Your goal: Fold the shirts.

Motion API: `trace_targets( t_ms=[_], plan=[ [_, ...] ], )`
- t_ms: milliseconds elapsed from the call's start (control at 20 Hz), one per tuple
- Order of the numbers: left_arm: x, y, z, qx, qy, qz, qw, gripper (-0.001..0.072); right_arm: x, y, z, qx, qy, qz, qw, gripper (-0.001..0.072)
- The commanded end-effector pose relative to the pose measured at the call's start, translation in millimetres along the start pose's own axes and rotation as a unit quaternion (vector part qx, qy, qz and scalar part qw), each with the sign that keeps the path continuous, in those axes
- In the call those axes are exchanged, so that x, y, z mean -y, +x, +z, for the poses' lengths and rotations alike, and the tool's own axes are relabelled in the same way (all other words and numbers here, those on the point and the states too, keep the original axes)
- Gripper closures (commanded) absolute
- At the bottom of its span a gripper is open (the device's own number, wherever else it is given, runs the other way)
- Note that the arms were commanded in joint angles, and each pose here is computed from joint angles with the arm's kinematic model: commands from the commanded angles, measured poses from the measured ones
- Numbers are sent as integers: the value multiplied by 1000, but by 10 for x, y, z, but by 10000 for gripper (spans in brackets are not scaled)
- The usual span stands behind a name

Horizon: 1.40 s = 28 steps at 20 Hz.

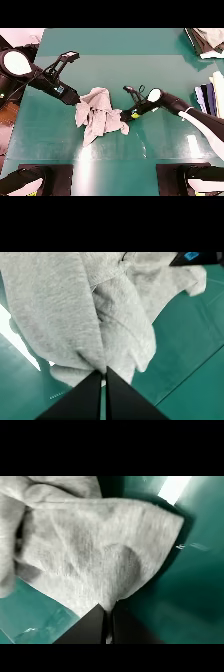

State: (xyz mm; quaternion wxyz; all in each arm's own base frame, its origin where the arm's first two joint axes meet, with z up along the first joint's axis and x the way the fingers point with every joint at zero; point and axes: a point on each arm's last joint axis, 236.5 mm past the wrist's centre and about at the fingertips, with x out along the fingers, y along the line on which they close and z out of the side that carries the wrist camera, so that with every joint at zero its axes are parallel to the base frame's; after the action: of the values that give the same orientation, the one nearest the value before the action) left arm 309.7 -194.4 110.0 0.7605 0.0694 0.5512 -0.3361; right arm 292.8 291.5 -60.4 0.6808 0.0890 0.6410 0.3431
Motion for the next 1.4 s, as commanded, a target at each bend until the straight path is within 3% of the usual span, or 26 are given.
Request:
trace_targets(
  t_ms=[0, 150, 400, 750, 1100, 1250, 1350],
  plan=[
    [-162, -241, 58, 3, 17, 51, 999, 685, 11, -573, 310, 53, -41, -32, 997, 694],
    [-216, -818, 376, 61, 44, 107, 991, 685, 12, -1670, 755, 176, -53, -80, 980, 695],
    [60, -1746, 854, 193, 81, 134, 969, 685, -352, -3377, 979, 362, -89, -118, 921, 695],
    [524, -2774, 888, 325, 120, 147, 926, 685, -1168, -4985, 507, 525, -157, -165, 820, 694],
    [1098, -3537, 427, 425, 156, 131, 882, 685, -1572, -5778, -114, 606, -174, -225, 743, 695],
    [1306, -3746, 385, 467, 156, 105, 864, 685, -1544, -5858, -212, 595, -166, -250, 746, 695],
    [1203, -3549, 402, 438, 147, 106, 881, 685, -1338, -5723, -119, 554, -136, -247, 784, 695]
  ],
)
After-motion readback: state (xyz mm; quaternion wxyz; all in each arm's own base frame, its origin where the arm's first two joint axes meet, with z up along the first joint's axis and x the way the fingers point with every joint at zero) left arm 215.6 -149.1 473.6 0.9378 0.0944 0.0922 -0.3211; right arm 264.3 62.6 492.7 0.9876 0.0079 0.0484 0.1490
